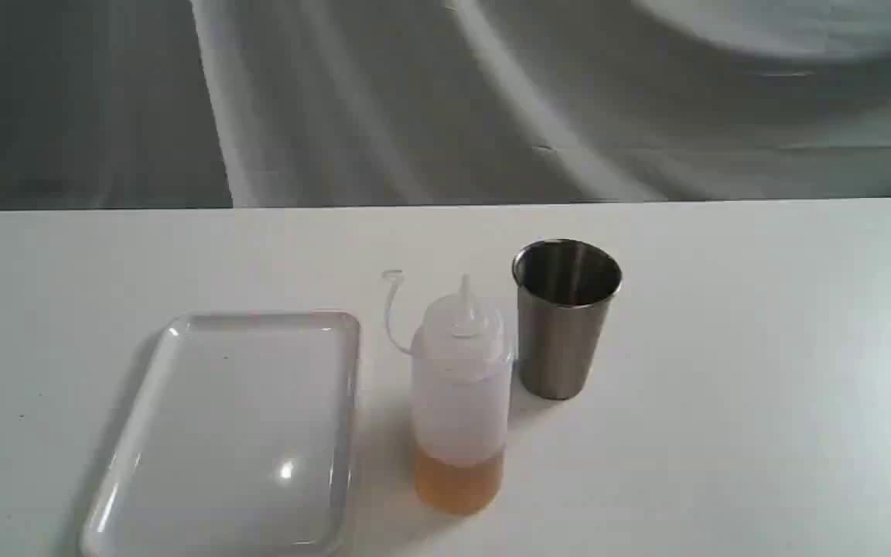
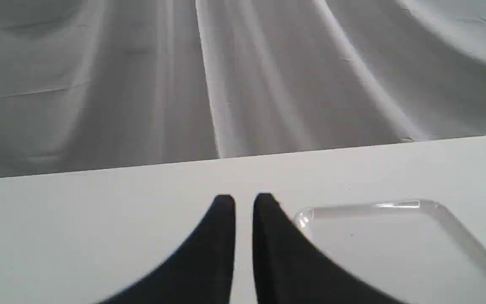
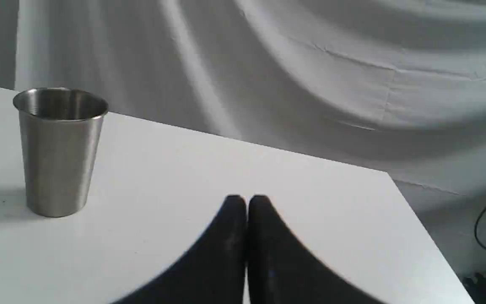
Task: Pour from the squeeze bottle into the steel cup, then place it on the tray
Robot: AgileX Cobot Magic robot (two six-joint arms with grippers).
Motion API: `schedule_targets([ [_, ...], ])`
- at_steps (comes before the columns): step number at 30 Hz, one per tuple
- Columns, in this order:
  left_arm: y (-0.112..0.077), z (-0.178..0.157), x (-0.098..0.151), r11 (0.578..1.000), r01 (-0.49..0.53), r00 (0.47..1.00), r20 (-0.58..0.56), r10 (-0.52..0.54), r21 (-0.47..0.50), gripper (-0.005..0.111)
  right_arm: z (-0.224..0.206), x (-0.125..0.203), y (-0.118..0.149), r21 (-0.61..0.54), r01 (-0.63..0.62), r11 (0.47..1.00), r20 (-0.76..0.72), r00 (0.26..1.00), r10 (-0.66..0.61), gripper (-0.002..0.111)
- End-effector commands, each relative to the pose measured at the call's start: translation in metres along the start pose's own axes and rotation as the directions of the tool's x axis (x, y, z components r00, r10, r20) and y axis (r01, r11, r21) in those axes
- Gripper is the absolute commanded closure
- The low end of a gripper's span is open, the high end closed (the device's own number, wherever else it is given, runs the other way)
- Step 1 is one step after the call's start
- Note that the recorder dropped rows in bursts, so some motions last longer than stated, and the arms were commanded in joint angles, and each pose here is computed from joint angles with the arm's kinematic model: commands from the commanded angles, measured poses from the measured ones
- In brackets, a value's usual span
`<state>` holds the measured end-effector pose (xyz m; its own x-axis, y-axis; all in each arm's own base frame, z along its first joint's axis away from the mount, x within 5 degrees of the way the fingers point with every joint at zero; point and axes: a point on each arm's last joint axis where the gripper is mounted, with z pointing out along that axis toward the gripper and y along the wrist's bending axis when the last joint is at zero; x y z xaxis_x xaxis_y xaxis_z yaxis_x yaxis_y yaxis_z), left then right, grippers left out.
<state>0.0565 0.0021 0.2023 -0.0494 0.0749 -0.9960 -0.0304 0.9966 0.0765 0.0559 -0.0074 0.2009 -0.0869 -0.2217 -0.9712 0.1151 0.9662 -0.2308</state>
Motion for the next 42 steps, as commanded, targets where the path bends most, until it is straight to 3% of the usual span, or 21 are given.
schedule_targets([
  [1, 0.000, 0.000, 0.001, 1.000, 0.004, 1.000, 0.002, -0.004, 0.005, 0.098, 0.000, 0.001, 0.000, 0.009, 0.001, 1.000, -0.001, 1.000, -0.001, 0.108],
  [22, 0.000, 0.000, 0.001, 1.000, 0.004, 1.000, 0.002, -0.004, 0.005, 0.098, 0.000, 0.000, -0.001, 0.011, 0.001, 1.000, 0.008, 1.000, -0.001, 0.108],
  [24, 0.000, 0.000, 0.001, 1.000, 0.004, 1.000, 0.002, -0.004, 0.005, 0.098, 0.000, -0.004, -0.001, 0.013, -0.080, 0.997, 0.057, 0.995, 0.079, 0.108],
  [26, 0.000, 0.000, 0.001, 1.000, 0.004, 1.000, 0.002, -0.004, 0.005, 0.098, -0.001, -0.008, -0.002, -0.007, -0.290, 0.957, 0.103, 0.952, 0.289, 0.108],
  [28, 0.000, 0.000, 0.001, 1.000, 0.004, 1.000, 0.002, -0.004, 0.005, 0.098, -0.001, -0.012, -0.003, -0.038, -0.517, 0.855, 0.140, 0.844, 0.517, 0.108],
  [30, 0.000, 0.000, 0.001, 1.000, 0.004, 1.000, 0.002, -0.004, 0.005, 0.098, -0.001, -0.014, -0.005, -0.062, -0.662, 0.747, 0.165, 0.731, 0.662, 0.108],
  [32, 0.000, 0.000, 0.001, 1.000, 0.004, 1.000, 0.002, -0.004, 0.005, 0.098, -0.002, -0.015, -0.007, -0.074, -0.734, 0.675, 0.183, 0.656, 0.732, 0.108],
  [36, 0.000, 0.000, 0.001, 1.000, 0.001, 1.000, 0.002, -0.001, 0.005, 0.098, -0.002, -0.014, -0.008, -0.102, -0.870, 0.482, 0.156, 0.464, 0.872, 0.108],
  [42, 0.000, 0.000, 0.001, 1.000, 0.001, 1.000, 0.002, -0.001, 0.005, 0.098, -0.001, -0.012, -0.003, -0.116, -0.926, 0.359, 0.088, 0.350, 0.933, 0.108],
])
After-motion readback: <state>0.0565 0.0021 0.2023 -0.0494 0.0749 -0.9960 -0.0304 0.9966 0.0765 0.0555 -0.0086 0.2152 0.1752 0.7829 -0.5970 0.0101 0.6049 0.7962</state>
